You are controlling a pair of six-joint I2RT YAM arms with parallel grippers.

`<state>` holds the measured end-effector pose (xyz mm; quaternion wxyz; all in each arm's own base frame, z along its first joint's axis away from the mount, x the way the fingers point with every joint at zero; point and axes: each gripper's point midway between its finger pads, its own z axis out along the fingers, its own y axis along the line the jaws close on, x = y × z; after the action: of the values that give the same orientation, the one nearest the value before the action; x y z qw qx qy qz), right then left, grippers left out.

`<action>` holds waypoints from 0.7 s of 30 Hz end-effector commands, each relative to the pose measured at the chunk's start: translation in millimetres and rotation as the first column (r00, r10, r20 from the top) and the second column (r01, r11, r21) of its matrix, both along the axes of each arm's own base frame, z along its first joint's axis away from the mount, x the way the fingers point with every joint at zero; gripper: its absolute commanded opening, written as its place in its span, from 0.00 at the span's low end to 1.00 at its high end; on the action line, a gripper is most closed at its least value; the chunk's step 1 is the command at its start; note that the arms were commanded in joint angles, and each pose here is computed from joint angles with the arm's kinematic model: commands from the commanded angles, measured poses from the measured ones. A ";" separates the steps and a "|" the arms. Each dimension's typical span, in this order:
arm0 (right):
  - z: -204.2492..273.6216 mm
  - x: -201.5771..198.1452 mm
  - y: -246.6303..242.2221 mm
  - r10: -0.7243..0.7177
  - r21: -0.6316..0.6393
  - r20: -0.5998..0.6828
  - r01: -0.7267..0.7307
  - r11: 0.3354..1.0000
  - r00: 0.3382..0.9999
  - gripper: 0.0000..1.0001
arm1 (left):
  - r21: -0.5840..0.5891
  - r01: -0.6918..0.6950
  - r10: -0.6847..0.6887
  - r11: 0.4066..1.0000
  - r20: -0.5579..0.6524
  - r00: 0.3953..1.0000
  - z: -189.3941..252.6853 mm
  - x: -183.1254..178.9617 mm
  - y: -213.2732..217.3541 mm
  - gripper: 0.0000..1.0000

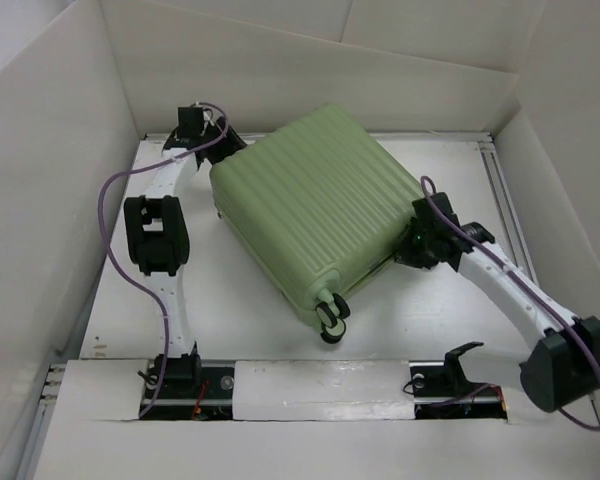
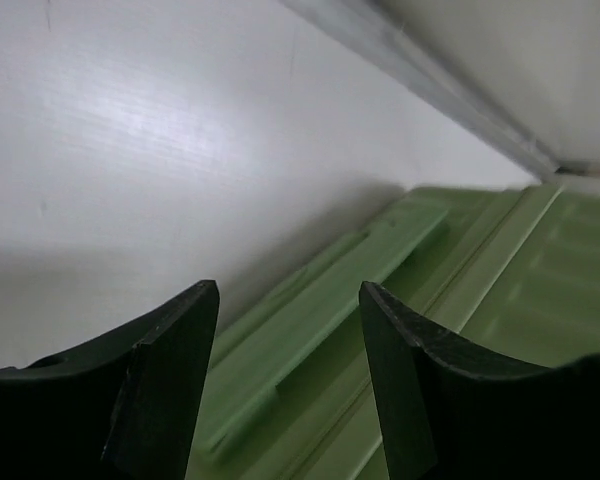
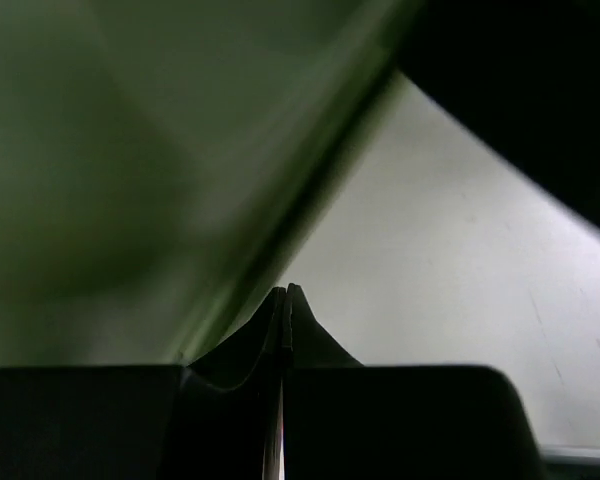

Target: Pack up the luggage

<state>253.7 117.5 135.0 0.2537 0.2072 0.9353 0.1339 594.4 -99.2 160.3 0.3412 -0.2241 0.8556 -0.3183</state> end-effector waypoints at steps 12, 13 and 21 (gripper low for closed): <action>104.3 201.8 150.9 0.338 0.143 0.427 -0.432 0.891 0.839 0.00 | 0.101 0.210 -0.208 0.972 -0.030 0.978 -10.4 -225.2 -61.3 0.47; 90.5 214.2 158.9 0.350 0.153 0.403 -0.439 0.885 0.846 0.00 | 0.092 0.219 -0.211 0.971 -0.083 0.974 -26.9 -247.4 -61.8 0.47; 175.6 264.7 180.6 0.338 0.195 0.498 -0.483 0.853 0.798 0.29 | 0.243 0.136 -0.128 0.961 -0.051 0.991 21.9 -327.3 -36.1 0.48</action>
<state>559.3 162.6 164.6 0.3482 0.1216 0.9185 0.1425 293.7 -73.4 125.3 0.3262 -0.2074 0.9147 -0.1179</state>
